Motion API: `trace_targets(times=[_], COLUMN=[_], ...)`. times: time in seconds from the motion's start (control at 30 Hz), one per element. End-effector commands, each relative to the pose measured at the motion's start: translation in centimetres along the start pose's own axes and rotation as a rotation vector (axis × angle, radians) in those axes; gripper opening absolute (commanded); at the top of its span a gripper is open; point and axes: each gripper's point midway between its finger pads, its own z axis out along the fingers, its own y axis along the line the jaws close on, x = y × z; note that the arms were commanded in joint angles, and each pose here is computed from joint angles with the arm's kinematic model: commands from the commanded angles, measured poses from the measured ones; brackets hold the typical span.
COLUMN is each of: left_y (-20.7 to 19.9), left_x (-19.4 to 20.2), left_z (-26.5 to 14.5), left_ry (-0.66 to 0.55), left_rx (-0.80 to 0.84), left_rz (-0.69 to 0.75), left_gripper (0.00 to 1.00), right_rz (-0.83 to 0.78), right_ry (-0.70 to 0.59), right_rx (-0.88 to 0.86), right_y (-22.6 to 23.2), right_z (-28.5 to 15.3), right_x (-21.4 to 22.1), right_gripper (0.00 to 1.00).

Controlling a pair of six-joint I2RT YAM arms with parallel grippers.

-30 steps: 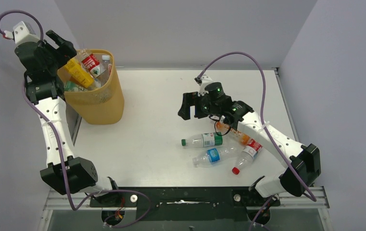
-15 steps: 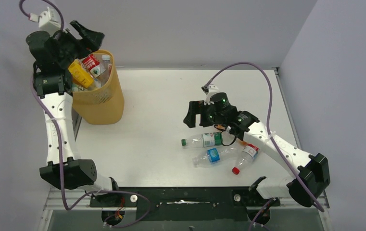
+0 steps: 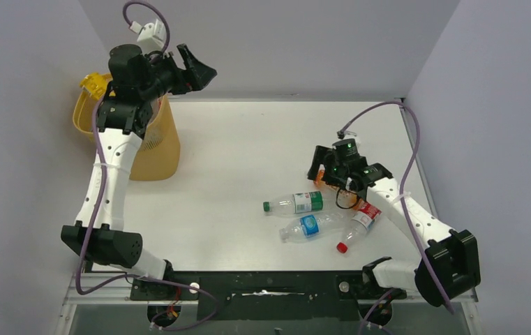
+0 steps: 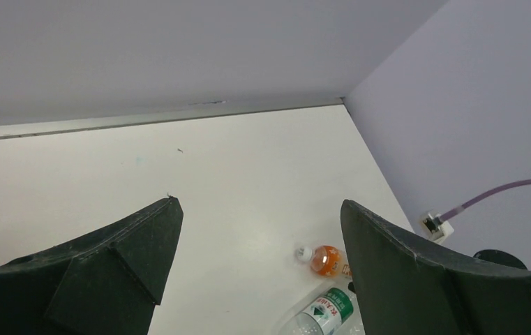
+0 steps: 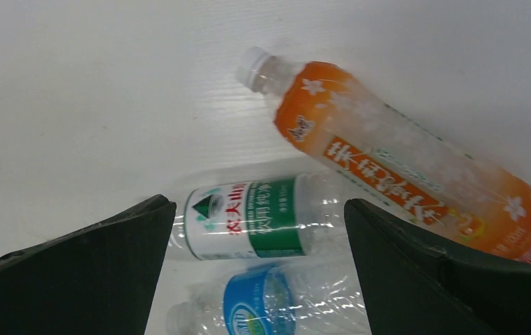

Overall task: Put the plastic bottles in the bin
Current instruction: Pick up the plastic bottle at the center of the board.

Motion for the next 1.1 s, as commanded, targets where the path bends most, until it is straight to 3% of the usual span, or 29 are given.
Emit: trace_targets(times=[0.0,0.3,0.47,1.07], left_y=[-0.7,-4.7,-5.8,-5.6], left_x=[2.3,14.1,17.8,20.0], left_z=[1.1,5.3,5.9,6.3], left_ry=[0.045,0.287,0.346,0.389], left_rx=[-0.008,0.073,0.093,0.090], left_rz=[0.052,0.073,0.075,0.091], left_gripper=[0.85,0.85,0.85,0.85], right_rz=[0.074,0.078,0.062,-0.042], right_ry=[-0.077,-0.030,0.040,0.150], right_rx=[0.124,0.340,0.388,0.463], right_y=[-3.7,-8.4,-9.5,-11.1], right_z=[-1.5,-1.3,-0.7,2.6], right_x=[-1.7,-0.2,1.6,2.5], right_gripper=[0.98,0.98,0.98,1.00])
